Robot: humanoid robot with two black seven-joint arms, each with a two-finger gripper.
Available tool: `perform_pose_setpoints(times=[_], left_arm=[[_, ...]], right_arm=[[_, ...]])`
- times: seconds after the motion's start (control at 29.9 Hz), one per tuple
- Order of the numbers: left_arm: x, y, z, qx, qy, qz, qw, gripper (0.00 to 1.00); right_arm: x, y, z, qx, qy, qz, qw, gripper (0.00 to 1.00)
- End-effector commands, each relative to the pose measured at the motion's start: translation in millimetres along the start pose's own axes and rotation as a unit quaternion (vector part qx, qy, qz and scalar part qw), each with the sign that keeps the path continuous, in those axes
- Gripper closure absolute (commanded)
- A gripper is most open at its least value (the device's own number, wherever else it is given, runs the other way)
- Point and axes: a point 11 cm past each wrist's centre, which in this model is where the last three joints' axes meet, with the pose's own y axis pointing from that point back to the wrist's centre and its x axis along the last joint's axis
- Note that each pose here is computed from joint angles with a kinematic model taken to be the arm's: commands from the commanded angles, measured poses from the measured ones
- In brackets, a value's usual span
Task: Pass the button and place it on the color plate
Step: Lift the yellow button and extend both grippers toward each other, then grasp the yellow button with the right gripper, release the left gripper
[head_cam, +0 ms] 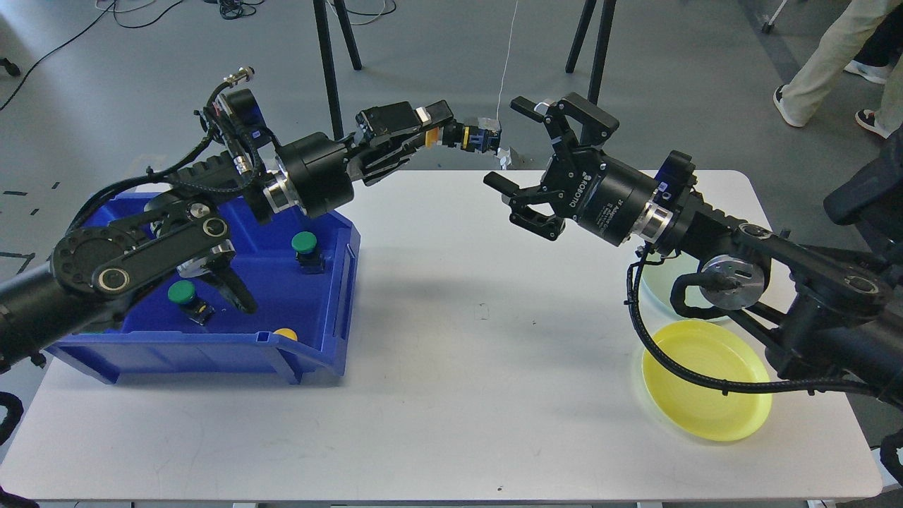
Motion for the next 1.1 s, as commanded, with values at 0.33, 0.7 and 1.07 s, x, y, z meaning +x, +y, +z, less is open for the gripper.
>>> perform_pose_setpoints(times=[0.33,0.7,1.07], left_arm=[[-1.3,0.3,-1.3,0.002,0.0,-0.002,1.0,0.93],[-2.2,0.0,-1.0,0.001,0.0,-0.002,1.0,0.85],[-2.3,0.6,-1.3,0.002,0.0,-0.002,1.0,0.95]], right_arm=[[3.9,-9.0,5.5,-0.003,0.005,0.034,0.999,0.97],[5.4,-8.2,4.5,-0.004,0.007,0.045,0.999,1.0],[6.3,-7.9,2.7,-0.001,0.006,0.046,0.999,1.0]])
